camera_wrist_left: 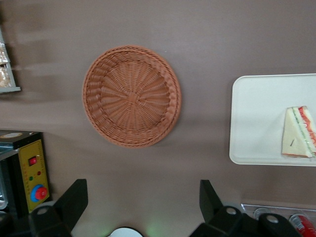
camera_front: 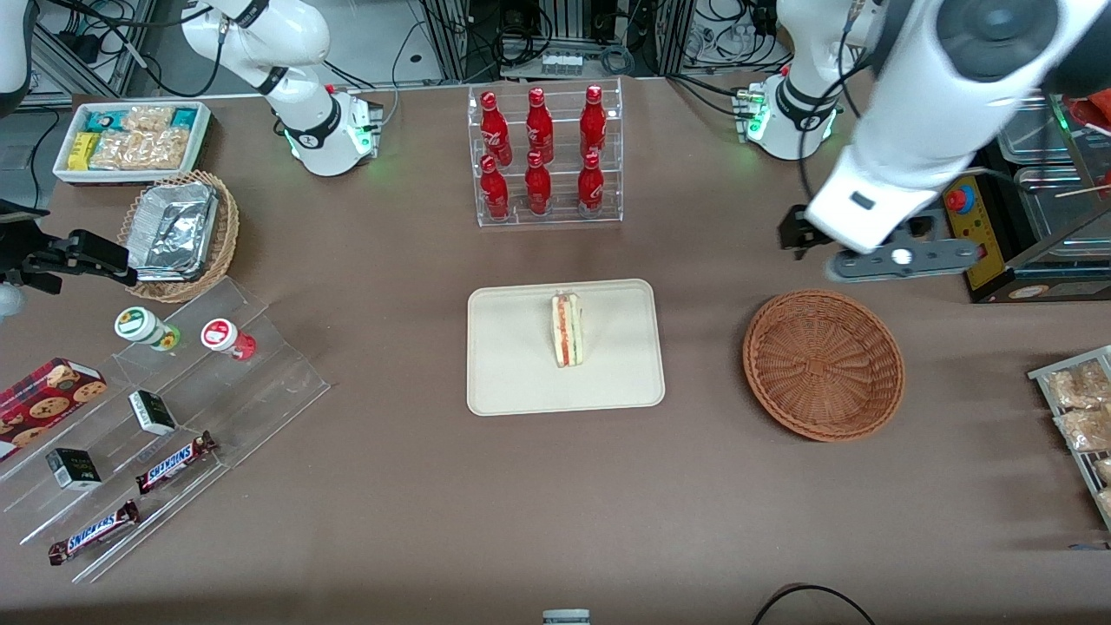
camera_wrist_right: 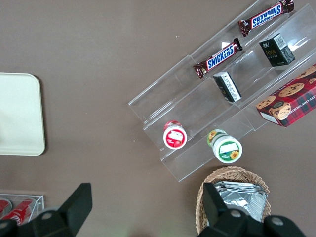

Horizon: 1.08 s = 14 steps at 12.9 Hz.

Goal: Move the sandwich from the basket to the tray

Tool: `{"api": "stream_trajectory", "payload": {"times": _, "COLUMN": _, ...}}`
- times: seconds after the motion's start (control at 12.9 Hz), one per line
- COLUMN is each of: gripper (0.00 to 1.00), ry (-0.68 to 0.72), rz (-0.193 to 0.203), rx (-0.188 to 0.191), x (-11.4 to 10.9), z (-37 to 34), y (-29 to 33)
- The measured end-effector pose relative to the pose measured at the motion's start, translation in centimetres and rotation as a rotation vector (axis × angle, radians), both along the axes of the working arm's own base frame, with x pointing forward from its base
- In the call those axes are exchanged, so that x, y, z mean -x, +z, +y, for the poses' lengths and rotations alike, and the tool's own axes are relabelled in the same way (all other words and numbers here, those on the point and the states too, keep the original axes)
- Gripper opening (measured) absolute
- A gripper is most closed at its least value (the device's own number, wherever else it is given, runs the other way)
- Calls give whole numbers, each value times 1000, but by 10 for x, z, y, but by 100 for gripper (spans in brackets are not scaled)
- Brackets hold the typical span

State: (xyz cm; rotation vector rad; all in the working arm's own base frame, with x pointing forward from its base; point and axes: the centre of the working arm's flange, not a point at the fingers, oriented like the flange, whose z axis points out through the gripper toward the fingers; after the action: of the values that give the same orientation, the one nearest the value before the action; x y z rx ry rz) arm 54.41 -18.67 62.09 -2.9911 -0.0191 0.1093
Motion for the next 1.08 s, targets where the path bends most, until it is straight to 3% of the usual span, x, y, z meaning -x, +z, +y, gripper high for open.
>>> {"api": "stream_trajectory", "payload": {"times": 0.46, "gripper": 100, "ry": -81, "rz": 36, "rx": 41, "x": 10, "z": 61, "y": 26}}
{"api": "stream_trajectory", "payload": {"times": 0.77, "gripper": 100, "ry": -138, "rz": 58, "rx": 105, "x": 6, "z": 126, "y": 34}}
{"api": "stream_trajectory", "payload": {"times": 1.08, "gripper": 100, "ry": -207, "rz": 65, "rx": 121, "x": 8, "z": 143, "y": 38}}
